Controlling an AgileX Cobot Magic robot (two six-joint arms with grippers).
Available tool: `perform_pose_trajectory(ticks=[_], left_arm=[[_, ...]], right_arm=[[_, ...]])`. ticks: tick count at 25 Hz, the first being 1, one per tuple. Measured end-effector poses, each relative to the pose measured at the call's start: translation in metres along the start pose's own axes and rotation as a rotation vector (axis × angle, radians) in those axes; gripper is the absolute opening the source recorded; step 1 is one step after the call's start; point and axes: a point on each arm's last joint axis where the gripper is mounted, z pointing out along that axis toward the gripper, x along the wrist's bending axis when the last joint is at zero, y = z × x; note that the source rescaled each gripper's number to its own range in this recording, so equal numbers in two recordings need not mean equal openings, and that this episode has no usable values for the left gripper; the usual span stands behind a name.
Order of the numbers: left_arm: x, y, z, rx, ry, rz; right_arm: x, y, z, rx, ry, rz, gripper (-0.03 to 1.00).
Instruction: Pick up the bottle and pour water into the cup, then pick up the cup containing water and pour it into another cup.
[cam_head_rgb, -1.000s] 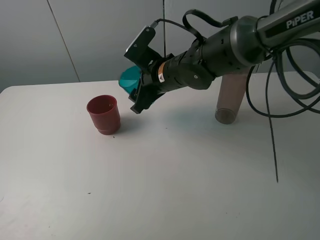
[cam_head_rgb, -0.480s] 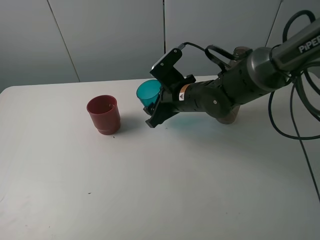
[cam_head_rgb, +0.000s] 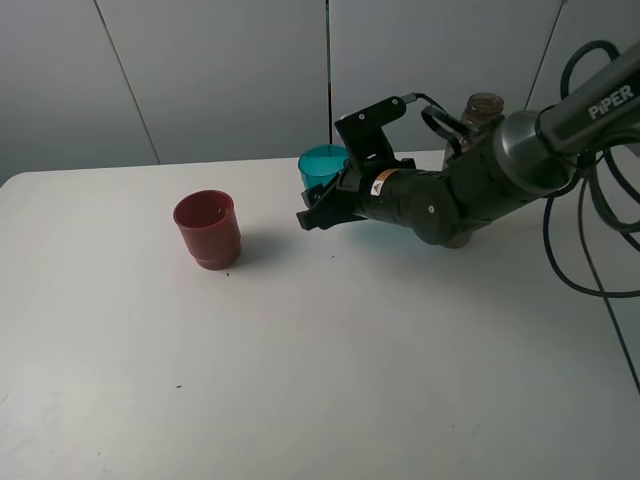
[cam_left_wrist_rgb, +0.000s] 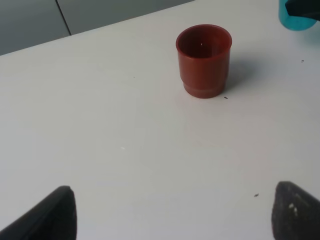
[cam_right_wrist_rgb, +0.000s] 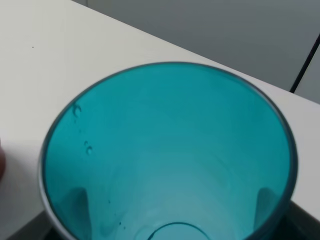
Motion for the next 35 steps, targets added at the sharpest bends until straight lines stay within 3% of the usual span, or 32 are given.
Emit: perform_pose_trajectory(ticks=[5, 19, 20, 23, 24, 26, 35], left_arm=[[0.000, 0.000, 0.000, 0.000, 0.000, 0.000], [0.000, 0.000, 0.000, 0.000, 0.000, 0.000], [0.000, 0.000, 0.000, 0.000, 0.000, 0.000], [0.000, 0.000, 0.000, 0.000, 0.000, 0.000], [0.000, 0.000, 0.000, 0.000, 0.000, 0.000], [0.000, 0.000, 0.000, 0.000, 0.000, 0.000], [0.000, 0.000, 0.000, 0.000, 0.000, 0.000]], right_arm=[[0.001, -0.026, 0.005, 0.060, -0.001, -0.011, 0.15], [0.000, -0.028, 0.004, 0.036, -0.006, 0.061, 0.15], [0.000, -0.028, 0.004, 0.036, -0.006, 0.063, 0.25], [0.000, -0.024, 0.002, 0.024, -0.001, 0.059, 0.85], [0.001, -0.020, 0.000, 0.013, 0.002, 0.052, 0.93], [0.000, -0.011, -0.004, -0.017, 0.006, 0.046, 0.98], [0.000, 0.038, -0.039, -0.093, 0.033, 0.022, 0.99]])
